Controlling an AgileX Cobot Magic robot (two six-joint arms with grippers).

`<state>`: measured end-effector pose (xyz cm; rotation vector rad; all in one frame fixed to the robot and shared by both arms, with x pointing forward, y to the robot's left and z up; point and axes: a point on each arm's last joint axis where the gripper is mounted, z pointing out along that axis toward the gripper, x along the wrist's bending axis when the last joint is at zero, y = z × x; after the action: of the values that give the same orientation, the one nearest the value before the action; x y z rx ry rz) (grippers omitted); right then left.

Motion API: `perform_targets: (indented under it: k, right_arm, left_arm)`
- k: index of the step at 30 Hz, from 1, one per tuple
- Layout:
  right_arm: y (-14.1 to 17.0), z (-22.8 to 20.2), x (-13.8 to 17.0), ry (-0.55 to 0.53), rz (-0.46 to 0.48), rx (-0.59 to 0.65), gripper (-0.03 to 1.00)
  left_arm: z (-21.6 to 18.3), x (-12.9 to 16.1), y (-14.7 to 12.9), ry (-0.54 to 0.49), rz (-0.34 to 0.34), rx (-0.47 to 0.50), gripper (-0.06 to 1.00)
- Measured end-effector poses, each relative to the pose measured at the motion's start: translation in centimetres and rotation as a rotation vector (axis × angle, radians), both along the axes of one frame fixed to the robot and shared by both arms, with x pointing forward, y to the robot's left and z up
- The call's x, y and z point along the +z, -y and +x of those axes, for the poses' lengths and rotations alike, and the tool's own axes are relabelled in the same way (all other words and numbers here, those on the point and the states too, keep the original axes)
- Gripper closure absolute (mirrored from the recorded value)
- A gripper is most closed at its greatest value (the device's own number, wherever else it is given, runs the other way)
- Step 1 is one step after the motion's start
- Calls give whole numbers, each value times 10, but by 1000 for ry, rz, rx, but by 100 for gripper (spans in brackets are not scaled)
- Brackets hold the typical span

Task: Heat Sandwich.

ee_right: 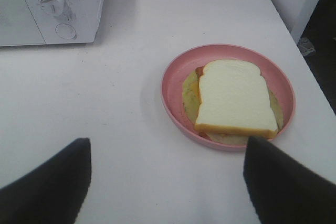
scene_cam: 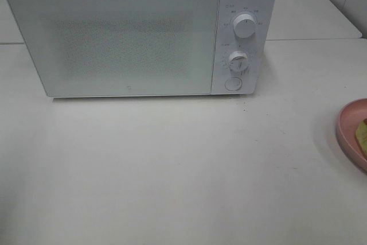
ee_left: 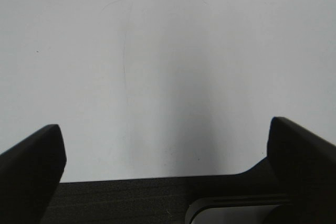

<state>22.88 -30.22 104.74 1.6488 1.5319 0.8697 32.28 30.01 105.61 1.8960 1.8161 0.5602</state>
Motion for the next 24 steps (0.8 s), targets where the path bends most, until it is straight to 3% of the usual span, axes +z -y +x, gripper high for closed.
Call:
perform_targets:
  k: [12, 24]
  right_arm:
    - [0, 0, 0, 0, 0, 0, 20]
    - [0, 0, 0, 0, 0, 0, 20]
  left_arm:
    - [-31, -11, 2, 134, 10, 5, -4]
    - [-75, -2, 7, 421, 21, 2, -4]
